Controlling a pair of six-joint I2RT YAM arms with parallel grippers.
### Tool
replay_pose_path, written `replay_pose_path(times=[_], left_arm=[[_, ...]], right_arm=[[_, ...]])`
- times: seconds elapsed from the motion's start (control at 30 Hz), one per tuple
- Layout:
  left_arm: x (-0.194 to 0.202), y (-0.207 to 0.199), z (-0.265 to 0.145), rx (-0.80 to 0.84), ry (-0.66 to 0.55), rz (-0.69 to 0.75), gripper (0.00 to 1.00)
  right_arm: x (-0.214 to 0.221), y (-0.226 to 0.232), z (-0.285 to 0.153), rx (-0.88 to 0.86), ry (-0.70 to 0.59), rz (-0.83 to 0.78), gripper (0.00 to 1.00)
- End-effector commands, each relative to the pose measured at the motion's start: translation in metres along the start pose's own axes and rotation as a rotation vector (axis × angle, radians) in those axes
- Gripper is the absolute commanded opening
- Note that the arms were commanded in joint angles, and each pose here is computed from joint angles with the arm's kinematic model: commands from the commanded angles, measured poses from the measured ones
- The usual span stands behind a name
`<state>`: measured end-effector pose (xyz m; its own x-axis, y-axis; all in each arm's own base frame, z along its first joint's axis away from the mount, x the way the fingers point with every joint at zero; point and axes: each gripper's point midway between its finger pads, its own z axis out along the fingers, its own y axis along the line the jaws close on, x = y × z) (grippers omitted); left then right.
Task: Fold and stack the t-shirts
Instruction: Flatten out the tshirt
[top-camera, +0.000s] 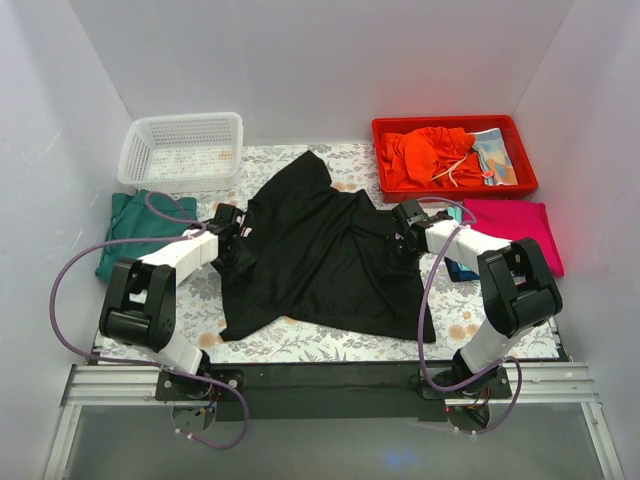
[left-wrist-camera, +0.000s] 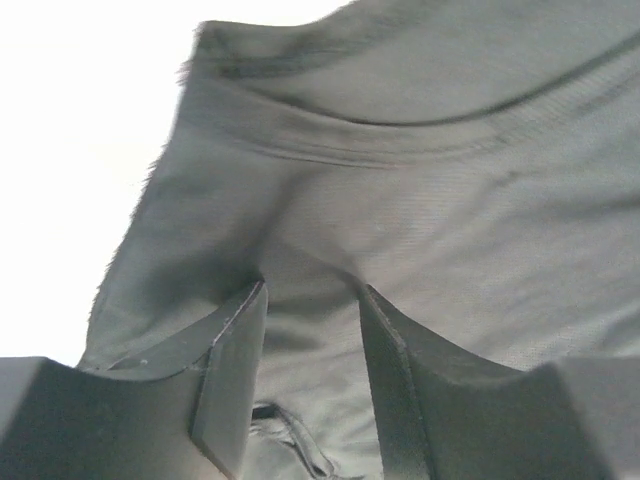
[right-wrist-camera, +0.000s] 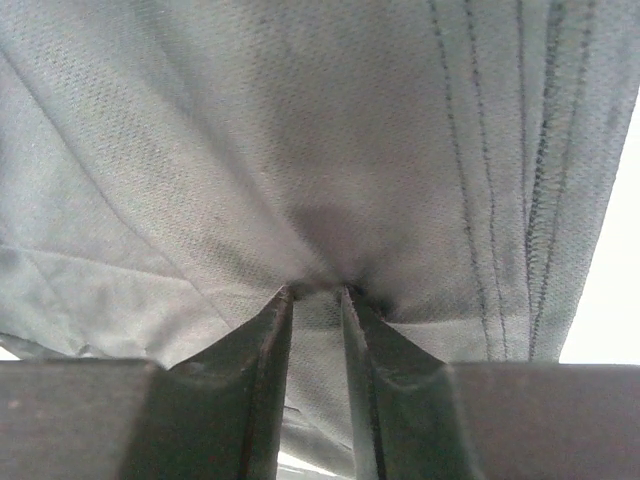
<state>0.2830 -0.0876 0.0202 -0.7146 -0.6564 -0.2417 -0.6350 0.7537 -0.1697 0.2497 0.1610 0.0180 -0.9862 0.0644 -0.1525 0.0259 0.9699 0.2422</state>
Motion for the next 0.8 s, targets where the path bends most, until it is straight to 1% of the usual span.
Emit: replay_pose_path(times=[0.0, 0.03, 0.13, 0.2, 0.3, 0.47, 0.57, 0.67, 0.7, 0.73, 0.77], left_arm=[[0.036, 0.066, -0.007, -0.169, 0.106, -0.116, 0.40], [0.036, 0.069, -0.010, -0.168, 0.107, -0.151, 0.40], [0.047, 0.082, -0.018, -0.176, 0.125, -0.191, 0.38], [0.056, 0.093, -0.021, -0.208, 0.148, -0.197, 0.36], [0.060, 0.104, -0.028, -0.243, 0.143, -0.231, 0.34], [0.055, 0.111, -0.050, -0.237, 0.083, -0.301, 0.33], [0.047, 0.108, -0.061, -0.204, 0.047, -0.278, 0.31], [0.027, 0.091, -0.073, -0.119, -0.022, -0.249, 0.30], [0.018, 0.083, -0.075, -0.078, -0.051, -0.218, 0.30], [0.013, 0.078, -0.077, -0.056, -0.066, -0.202, 0.31], [0.003, 0.068, -0.084, -0.021, -0.092, -0.190, 0.31]], right_arm=[[0.052, -0.048, 0.004, 0.212, 0.160, 0.045, 0.31], [0.056, -0.052, 0.003, 0.221, 0.169, 0.049, 0.31], [0.063, -0.057, 0.001, 0.244, 0.181, 0.047, 0.30], [0.070, -0.064, -0.001, 0.266, 0.199, 0.045, 0.30], [0.078, -0.070, -0.005, 0.292, 0.219, 0.037, 0.29], [0.099, -0.079, -0.016, 0.311, 0.252, 0.048, 0.28], [0.107, -0.080, -0.023, 0.303, 0.245, 0.056, 0.27], [0.084, -0.072, -0.037, 0.280, 0.145, 0.047, 0.27], [0.072, -0.066, -0.044, 0.259, 0.088, 0.043, 0.30], [0.049, -0.053, -0.056, 0.228, 0.015, 0.033, 0.34], [0.035, -0.051, -0.063, 0.233, -0.040, 0.030, 0.37]])
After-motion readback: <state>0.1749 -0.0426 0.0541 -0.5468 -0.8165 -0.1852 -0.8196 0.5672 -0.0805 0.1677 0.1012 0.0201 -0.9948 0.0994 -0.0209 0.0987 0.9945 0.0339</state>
